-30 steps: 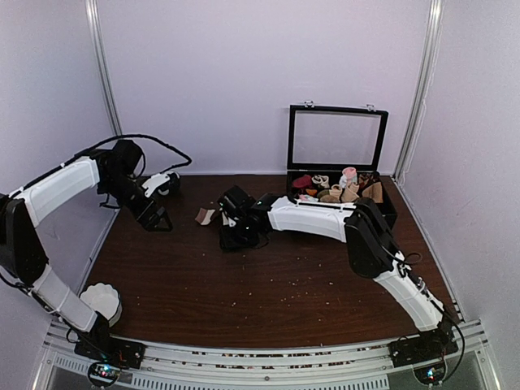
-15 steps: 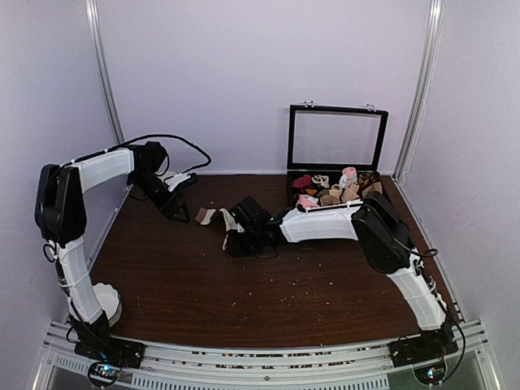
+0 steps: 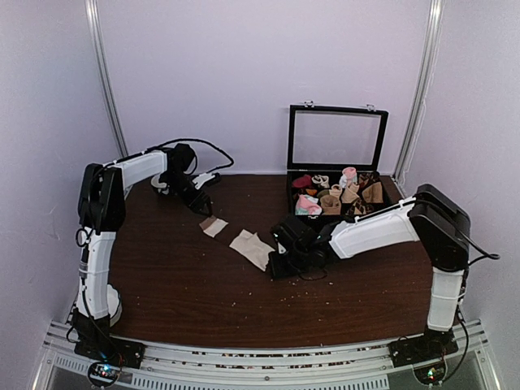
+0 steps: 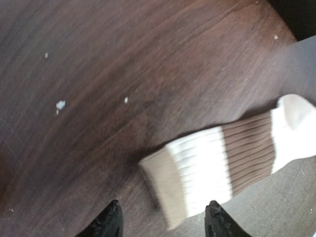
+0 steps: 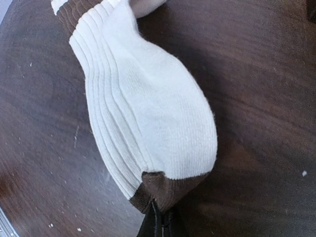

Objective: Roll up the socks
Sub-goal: Adjust the sock at the center of the board, then flatten out the sock at the center of the board.

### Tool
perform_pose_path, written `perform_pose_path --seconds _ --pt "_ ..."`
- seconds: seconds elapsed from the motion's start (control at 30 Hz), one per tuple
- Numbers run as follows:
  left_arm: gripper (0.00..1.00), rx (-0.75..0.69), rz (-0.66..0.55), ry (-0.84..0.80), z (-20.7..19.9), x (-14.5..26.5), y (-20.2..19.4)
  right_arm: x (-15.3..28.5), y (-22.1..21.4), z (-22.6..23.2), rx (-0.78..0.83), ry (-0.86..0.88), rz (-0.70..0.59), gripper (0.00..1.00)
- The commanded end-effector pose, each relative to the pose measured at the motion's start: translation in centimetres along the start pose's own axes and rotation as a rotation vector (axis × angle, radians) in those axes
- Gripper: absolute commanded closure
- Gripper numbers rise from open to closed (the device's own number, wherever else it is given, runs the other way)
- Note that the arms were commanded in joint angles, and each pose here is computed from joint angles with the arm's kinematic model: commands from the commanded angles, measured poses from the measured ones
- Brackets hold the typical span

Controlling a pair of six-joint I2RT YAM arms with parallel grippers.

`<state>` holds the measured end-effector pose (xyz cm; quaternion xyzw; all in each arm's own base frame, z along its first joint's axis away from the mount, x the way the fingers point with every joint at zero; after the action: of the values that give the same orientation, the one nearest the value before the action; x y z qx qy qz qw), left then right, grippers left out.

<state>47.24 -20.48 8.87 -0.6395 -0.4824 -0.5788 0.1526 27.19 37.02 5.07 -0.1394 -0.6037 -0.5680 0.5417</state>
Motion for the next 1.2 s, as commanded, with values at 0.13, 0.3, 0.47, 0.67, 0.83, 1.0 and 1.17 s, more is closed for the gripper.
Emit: perform_pose_path --seconds 0.13,0.3,0.47,0.67,0.83,1.0,1.17 --pt "0.43 0.074 0.117 -0.089 -0.7 -2.6 -4.0 2.6 -2.6 -0.8 0.011 -0.008 0.009 1.0" --pt "0.38 0.083 0.15 -0.232 -3.8 -2.3 -5.0 2.7 -3.4 -0.7 0.001 0.009 0.021 0.97" --pt "0.37 0.142 0.155 -0.288 -4.5 -2.6 -4.9 3.2 -2.7 -0.4 0.003 0.015 -0.006 0.88" --pt "0.58 0.163 0.193 -0.278 -3.9 -3.9 -5.6 4.7 -1.7 -0.7 0.012 -0.011 -0.059 0.8" --pt "0.93 0.158 0.188 -0.273 -3.7 -4.0 -5.2 7.0 -0.7 -1.4 0.035 -0.057 -0.11 0.64" --pt "1.0 0.119 0.16 -0.279 -4.4 -1.4 -3.2 10.5 0.7 -2.3 0.071 -0.123 -0.185 0.22" --pt "1.0 -0.01 0.017 -0.181 -5.3 5.3 1.2 15.5 3.1 -3.8 0.096 -0.232 -0.351 0.0"
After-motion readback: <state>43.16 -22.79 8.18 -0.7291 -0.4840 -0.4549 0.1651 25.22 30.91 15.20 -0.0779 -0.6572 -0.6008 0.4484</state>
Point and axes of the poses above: each gripper's point midway between its finger pads, its own x axis back along the fingers, its own z axis along the line the jaws close on, y = z × x, the point moved 3 cm from there along x, back along the fingers, and after that the axes turned 12 degrees about x, right-handed, at the moved point
